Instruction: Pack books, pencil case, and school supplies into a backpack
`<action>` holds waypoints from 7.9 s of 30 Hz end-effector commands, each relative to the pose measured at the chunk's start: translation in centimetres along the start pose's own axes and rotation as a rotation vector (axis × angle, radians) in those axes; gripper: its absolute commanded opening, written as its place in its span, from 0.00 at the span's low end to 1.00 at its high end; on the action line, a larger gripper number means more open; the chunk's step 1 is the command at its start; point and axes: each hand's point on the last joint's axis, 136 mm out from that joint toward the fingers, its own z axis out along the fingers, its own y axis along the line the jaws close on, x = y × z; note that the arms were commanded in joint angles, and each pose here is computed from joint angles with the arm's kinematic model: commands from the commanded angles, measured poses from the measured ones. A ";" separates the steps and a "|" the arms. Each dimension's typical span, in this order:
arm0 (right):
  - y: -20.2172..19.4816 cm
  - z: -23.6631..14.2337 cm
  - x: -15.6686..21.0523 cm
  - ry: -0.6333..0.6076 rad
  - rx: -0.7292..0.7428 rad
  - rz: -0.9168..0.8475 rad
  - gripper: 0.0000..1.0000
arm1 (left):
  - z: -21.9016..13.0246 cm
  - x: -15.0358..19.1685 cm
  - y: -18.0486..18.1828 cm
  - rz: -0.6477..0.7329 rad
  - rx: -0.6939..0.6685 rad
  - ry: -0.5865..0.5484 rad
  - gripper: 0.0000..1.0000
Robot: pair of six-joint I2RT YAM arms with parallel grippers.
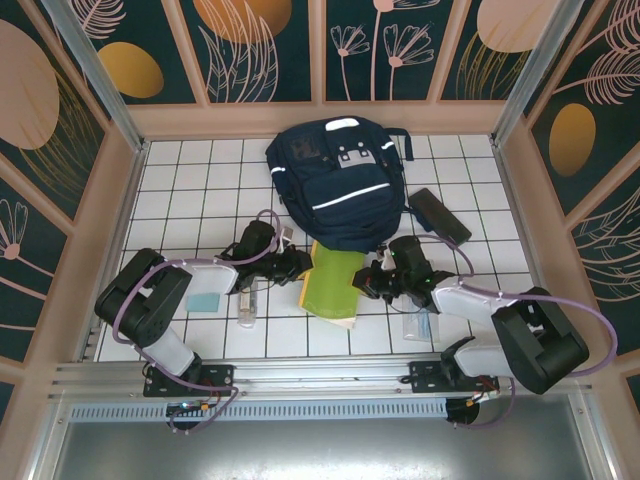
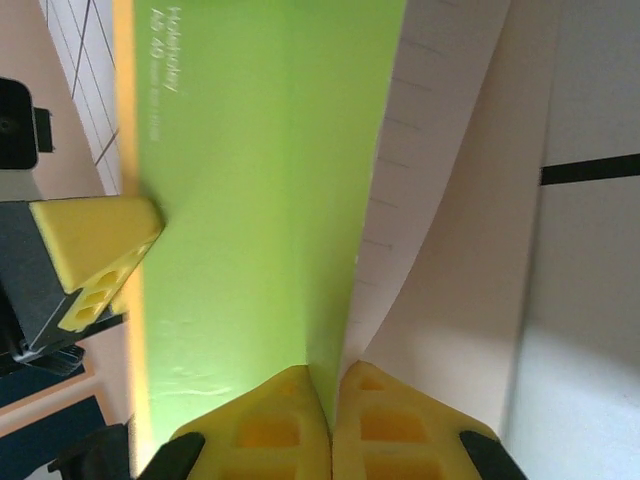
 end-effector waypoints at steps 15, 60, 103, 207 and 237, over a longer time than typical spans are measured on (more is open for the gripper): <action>2.1 -3.5 -4.2 -0.200 0.195 -0.095 0.89 | -7.7 -6.4 -4.7 0.146 -0.124 -0.251 0.00; 21.7 -2.4 -11.7 -0.549 -0.626 0.021 0.38 | -12.3 -14.7 -15.2 -0.071 0.522 -0.857 0.00; -1.2 -22.4 -17.0 -0.927 0.111 0.021 0.00 | 10.7 -14.4 -7.0 1.182 -0.539 0.000 0.74; -1.2 -18.8 -16.7 -0.846 0.476 -0.008 0.99 | 2.1 -17.1 -20.4 0.540 0.075 -0.345 0.55; 5.3 -10.3 -14.6 -0.653 0.192 -0.193 0.97 | -2.2 -29.7 2.2 0.124 -0.302 -0.647 0.62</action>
